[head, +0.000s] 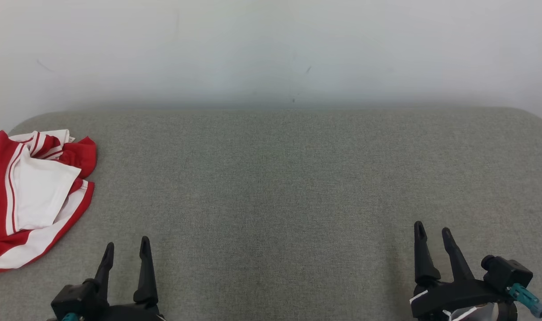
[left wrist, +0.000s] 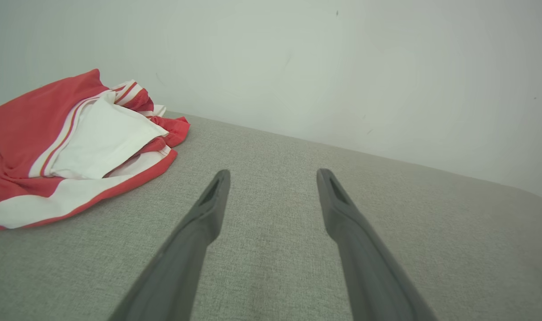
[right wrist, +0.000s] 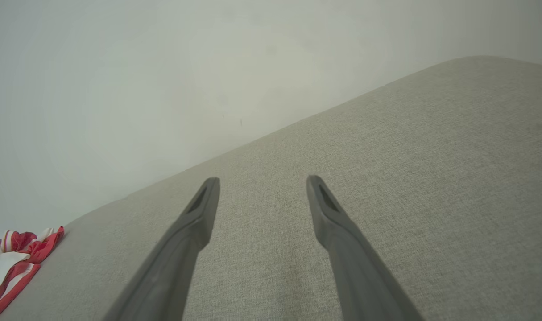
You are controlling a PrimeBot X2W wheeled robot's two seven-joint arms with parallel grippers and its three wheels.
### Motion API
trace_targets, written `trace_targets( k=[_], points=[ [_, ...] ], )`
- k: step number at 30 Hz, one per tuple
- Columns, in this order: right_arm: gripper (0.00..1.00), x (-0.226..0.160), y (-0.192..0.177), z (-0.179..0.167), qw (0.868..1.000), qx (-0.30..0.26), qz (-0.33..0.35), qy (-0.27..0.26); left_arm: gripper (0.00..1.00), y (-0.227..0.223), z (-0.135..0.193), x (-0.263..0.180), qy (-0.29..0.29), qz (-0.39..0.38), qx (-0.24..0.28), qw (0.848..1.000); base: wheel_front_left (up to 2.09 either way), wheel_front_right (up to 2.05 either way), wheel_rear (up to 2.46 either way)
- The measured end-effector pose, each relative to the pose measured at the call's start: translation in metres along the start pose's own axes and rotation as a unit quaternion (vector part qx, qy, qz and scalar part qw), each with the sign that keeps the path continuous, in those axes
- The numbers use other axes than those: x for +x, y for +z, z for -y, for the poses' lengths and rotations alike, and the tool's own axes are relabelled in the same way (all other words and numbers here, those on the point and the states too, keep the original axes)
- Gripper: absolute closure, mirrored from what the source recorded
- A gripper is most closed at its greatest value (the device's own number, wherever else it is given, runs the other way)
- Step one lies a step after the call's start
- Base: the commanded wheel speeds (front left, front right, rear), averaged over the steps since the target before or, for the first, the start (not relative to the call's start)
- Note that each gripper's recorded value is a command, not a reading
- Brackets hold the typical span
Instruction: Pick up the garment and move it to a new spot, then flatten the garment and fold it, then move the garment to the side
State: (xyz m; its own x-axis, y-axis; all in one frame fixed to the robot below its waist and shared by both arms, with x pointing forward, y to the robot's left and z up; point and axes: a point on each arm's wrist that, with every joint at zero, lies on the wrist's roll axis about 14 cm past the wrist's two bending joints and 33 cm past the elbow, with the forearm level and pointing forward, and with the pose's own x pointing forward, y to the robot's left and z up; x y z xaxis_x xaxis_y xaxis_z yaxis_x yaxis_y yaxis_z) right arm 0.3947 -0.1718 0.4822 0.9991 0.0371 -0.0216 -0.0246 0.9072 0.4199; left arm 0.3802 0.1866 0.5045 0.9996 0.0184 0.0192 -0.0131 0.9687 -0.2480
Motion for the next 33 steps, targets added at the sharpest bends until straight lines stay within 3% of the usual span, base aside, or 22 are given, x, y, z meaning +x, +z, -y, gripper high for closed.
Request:
trace_targets(
  k=[18, 33],
  points=[
    [0.0, 0.0, -0.002, -0.02, 0.992, -0.115, -0.005, 0.045, 0.0, -0.004, 0.004, -0.003, -0.018, 0.005, 0.071, 0.997, 0.0, 0.0, 0.0],
    [0.0, -0.004, -0.006, -0.03, 0.99, -0.128, -0.005, 0.062, 0.0, -0.006, 0.002, -0.005, -0.023, 0.011, 0.062, 0.998, 0.0, 0.0, 0.0]
  ],
)
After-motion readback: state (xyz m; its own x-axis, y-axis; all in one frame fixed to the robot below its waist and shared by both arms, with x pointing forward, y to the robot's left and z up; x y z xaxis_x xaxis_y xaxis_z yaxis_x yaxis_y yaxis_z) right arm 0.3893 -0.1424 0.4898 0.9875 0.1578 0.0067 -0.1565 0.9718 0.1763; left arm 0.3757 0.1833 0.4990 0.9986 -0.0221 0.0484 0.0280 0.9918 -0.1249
